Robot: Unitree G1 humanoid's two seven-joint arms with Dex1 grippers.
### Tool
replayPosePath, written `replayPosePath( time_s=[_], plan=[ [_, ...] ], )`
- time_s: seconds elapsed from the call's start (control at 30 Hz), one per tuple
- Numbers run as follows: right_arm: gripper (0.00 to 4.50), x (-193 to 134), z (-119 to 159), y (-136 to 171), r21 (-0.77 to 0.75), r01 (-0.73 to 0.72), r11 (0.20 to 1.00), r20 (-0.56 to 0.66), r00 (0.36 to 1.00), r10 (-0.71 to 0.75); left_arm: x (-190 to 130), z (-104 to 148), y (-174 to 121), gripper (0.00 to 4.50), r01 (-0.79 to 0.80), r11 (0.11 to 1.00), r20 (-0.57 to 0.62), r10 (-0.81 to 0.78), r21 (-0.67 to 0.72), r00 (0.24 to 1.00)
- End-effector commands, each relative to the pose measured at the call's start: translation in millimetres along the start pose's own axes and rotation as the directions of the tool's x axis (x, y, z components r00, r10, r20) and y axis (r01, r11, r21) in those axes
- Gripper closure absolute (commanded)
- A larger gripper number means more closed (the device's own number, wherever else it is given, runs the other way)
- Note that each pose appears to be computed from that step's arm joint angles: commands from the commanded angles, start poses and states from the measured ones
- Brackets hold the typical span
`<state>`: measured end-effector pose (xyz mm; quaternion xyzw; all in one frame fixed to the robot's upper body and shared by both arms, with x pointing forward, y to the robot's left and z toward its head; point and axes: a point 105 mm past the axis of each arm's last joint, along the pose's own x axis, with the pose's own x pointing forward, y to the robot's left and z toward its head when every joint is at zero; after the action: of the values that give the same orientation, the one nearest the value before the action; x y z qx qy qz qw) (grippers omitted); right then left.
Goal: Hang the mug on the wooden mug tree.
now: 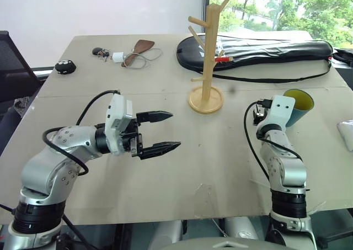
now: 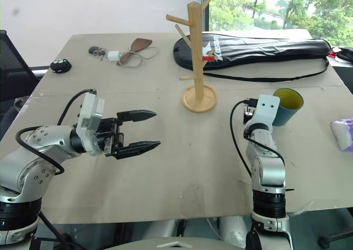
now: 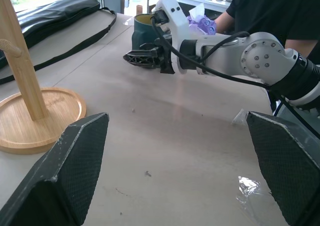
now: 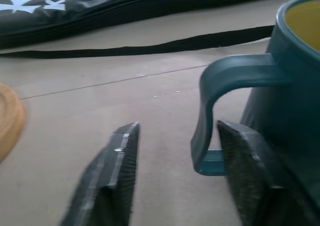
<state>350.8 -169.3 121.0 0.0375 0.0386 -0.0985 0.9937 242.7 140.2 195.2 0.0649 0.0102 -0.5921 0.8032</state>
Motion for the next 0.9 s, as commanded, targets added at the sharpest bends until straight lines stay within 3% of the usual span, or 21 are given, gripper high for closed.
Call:
replayPosePath(
  time_s=[0.03,0.1,0.23,0.37,0.47,0.6,0.73,0.9],
  plan=[
    [3.76,1,15,-1,0.018,0.014,1.000,0.063,0.998,-0.015,0,12,-3,0.00,0.006,0.998,0.013,-0.007,0.060,1.000],
    [4.49,0,14,-1,0.018,0.009,1.000,0.063,0.998,-0.010,0,13,-3,0.00,0.002,0.998,0.014,-0.003,0.064,1.000],
    [4.49,-6,18,-1,0.018,-0.034,0.999,0.070,0.997,0.033,1,15,-3,0.00,-0.002,0.998,0.017,0.001,0.068,1.000],
    [4.49,-23,32,14,-0.005,-0.233,0.973,0.080,0.969,0.232,3,15,-1,0.00,-0.013,0.998,0.024,0.011,0.069,1.000],
    [4.49,-42,52,31,-0.099,-0.403,0.910,0.111,0.904,0.412,3,15,0,0.00,-0.021,0.997,0.026,0.019,0.070,0.999],
    [4.49,-69,82,61,-0.262,-0.610,0.748,0.111,0.751,0.651,3,18,-1,0.00,-0.022,0.997,0.048,0.018,0.073,0.999],
    [4.49,-70,105,76,-0.358,-0.661,0.659,0.075,0.683,0.726,-1,28,-4,0.00,-0.006,0.998,0.095,-0.001,0.068,0.995],
    [4.49,-66,121,94,-0.354,-0.725,0.591,0.028,0.623,0.781,-4,30,-3,0.00,-0.027,0.997,0.099,0.020,0.068,0.995]
  ],
)
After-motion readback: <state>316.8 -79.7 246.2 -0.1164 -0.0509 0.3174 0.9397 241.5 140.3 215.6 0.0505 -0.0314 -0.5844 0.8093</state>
